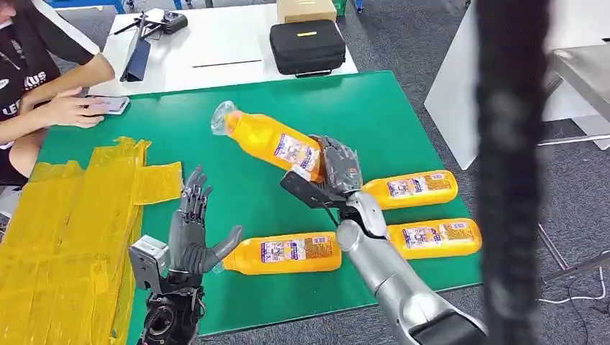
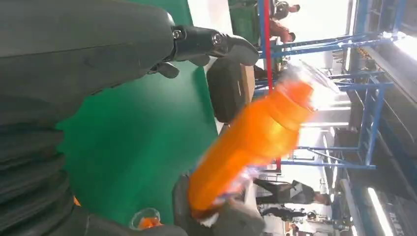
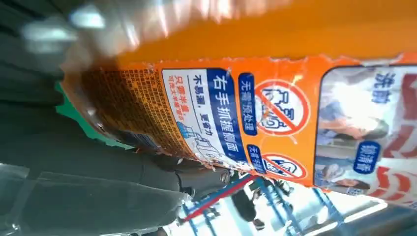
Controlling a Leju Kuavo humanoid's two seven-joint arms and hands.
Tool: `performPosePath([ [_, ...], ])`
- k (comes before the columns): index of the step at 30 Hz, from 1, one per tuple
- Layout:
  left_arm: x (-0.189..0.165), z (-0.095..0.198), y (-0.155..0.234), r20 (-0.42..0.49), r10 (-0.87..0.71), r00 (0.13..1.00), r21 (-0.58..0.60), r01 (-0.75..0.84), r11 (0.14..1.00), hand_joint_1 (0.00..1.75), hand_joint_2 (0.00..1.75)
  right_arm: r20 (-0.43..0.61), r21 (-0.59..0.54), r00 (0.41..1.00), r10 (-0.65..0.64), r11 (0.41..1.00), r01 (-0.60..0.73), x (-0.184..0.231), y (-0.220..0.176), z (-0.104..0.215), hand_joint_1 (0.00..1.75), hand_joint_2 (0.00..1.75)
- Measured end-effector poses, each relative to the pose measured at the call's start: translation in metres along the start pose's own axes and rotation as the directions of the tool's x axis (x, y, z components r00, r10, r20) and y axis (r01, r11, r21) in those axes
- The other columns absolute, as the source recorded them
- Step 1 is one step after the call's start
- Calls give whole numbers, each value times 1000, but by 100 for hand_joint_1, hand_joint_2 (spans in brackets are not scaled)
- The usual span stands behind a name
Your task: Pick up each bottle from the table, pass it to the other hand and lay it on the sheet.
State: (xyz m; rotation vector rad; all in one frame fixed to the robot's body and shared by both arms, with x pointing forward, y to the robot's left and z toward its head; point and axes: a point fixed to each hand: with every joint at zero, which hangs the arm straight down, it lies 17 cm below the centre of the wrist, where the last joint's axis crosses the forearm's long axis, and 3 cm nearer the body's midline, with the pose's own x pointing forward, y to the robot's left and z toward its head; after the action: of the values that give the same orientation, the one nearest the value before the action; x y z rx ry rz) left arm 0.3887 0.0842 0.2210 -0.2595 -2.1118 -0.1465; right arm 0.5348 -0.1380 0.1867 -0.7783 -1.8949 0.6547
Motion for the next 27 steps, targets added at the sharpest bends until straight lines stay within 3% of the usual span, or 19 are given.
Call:
performPosePath([
  [8, 18, -3, -12, 53, -40, 998, -61, 44, 997, 0, 175, -35, -99, 978, -204, 975, 199, -1, -13, 20, 175, 175],
  [14, 24, -20, -13, 69, -69, 995, -96, 76, 992, 0, 175, -5, -63, 939, -343, 938, 342, 32, -1, 22, 175, 175],
  [18, 26, -26, -17, 81, -92, 992, -113, 101, 989, 0, 175, 5, 57, 833, -553, 832, 552, 58, 18, 29, 175, 175],
  [27, 28, -31, -35, 94, -93, 991, -186, 109, 976, 0, 175, 35, 121, 757, -652, 755, 645, 77, 14, 50, 175, 175],
])
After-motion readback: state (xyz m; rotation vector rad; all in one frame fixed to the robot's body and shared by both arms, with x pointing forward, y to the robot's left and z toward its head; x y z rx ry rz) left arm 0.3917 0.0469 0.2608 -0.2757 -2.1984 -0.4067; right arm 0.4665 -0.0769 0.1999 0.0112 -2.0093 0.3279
